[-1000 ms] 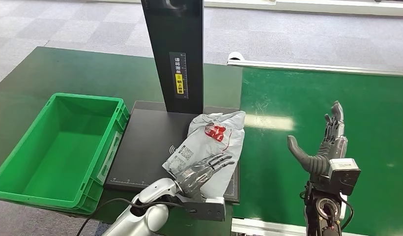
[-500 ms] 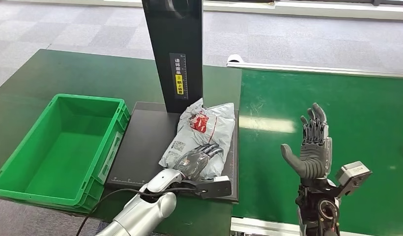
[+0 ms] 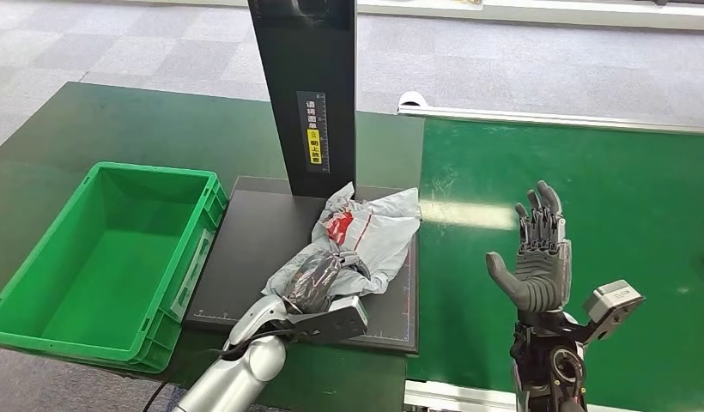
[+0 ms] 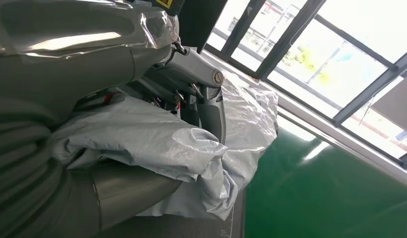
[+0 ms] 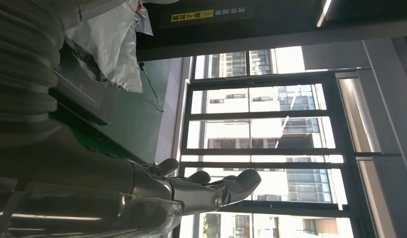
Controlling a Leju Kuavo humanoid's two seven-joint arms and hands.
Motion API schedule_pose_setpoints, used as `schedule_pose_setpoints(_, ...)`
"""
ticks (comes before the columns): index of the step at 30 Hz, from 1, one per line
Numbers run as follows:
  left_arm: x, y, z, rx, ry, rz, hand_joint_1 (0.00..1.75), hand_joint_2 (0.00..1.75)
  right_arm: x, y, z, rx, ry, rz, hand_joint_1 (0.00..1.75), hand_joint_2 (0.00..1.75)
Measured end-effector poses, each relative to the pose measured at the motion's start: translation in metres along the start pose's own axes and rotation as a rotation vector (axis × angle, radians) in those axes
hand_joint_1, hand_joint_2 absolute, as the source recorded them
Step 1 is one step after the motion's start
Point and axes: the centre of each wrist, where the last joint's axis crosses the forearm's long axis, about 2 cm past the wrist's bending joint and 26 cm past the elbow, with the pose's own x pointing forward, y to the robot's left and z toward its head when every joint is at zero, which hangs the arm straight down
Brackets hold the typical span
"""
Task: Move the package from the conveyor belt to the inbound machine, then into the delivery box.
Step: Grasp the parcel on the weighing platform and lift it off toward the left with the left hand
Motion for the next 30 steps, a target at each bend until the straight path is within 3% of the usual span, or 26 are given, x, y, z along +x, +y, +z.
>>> schedule_pose_setpoints(19, 0.001, 0.002, 0.003, 0.038, -0.016, 0.023, 1.75, 1.75, 0.000, 0.001, -0.001, -0.001, -0.002, -0.004, 0.00, 1.75)
schedule_pose_setpoints(26, 0.004, 0.013, 0.006, 0.219, -0.103, 0.181, 1.75, 1.75, -0.001, 0.001, -0.008, -0.004, -0.011, -0.026, 0.00, 1.75)
schedule_pose_setpoints(30, 0.010, 0.030, 0.010, 0.480, -0.201, 0.200, 1.75, 1.75, -0.003, 0.002, -0.011, -0.015, -0.014, -0.043, 0.00, 1.75)
